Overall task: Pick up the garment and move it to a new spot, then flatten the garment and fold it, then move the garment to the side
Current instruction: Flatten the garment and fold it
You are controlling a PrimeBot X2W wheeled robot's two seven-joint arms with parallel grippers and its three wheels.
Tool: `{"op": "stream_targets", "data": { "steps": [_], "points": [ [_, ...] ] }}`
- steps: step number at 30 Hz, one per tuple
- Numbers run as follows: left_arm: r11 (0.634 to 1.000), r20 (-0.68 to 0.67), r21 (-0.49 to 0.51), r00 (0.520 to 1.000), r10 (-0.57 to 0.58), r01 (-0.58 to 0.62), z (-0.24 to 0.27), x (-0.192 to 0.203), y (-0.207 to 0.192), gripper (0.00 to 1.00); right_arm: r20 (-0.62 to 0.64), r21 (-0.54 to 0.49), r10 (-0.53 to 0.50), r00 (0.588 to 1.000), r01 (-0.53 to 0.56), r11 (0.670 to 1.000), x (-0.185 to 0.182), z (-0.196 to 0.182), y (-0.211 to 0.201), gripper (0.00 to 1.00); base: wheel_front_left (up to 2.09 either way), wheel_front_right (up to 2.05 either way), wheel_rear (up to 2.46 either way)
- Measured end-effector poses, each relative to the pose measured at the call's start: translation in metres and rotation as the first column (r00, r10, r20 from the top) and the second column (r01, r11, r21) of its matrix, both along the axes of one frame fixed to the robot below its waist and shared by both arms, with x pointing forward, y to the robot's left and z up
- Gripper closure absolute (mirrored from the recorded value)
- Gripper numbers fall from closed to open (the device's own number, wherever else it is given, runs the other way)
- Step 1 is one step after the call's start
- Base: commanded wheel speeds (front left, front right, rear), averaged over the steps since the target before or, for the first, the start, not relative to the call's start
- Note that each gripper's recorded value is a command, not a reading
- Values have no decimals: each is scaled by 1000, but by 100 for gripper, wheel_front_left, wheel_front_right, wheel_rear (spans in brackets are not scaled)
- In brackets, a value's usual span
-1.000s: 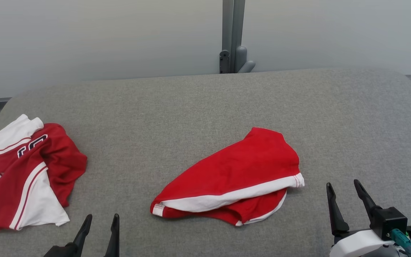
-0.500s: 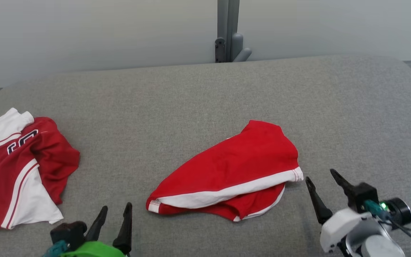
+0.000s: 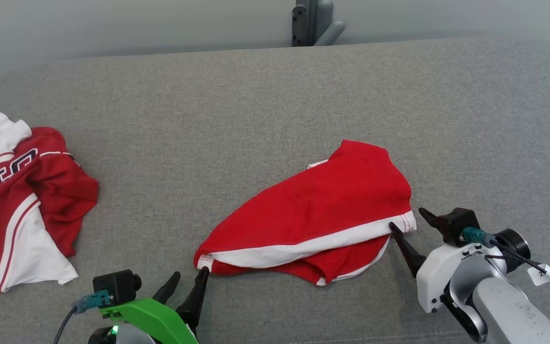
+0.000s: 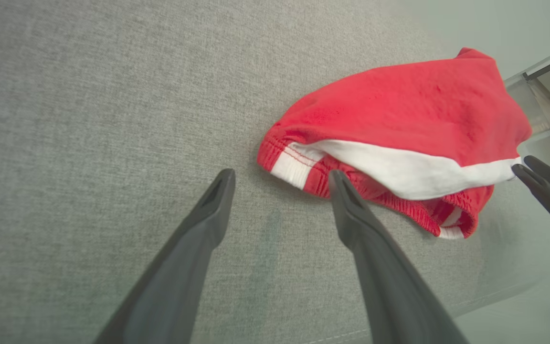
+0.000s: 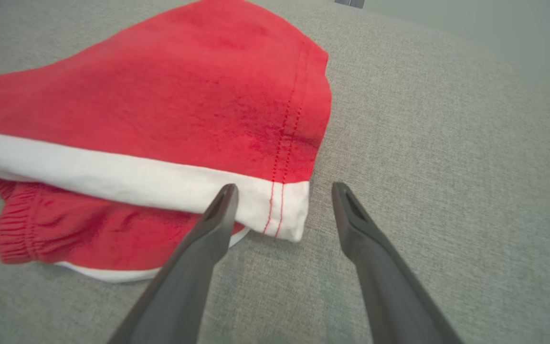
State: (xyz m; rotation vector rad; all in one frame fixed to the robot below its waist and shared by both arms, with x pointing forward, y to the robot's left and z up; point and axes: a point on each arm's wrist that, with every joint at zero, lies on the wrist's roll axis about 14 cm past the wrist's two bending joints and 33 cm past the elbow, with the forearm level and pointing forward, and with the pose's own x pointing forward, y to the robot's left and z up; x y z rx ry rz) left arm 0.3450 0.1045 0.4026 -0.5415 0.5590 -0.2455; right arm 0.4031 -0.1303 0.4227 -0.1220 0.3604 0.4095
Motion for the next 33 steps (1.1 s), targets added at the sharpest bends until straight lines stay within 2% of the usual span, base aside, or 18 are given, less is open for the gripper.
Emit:
{"op": "stream_targets", "data": {
  "steps": [16, 22, 33],
  "points": [
    [998, -80, -66, 996, -24, 19, -17, 3, -13, 0, -33, 27, 13, 999, -12, 1000, -1, -15, 4, 0, 0, 0, 0],
    [998, -90, -60, 996, -22, 16, -22, 6, -11, 0, -36, 32, 19, 999, -18, 999, -1, -18, 5, 0, 0, 0, 0],
    [990, -105, -144, 994, -16, 1, -20, 10, -22, 0, -37, 34, 22, 999, -21, 999, 1, -20, 6, 0, 0, 0, 0]
  ]
}}
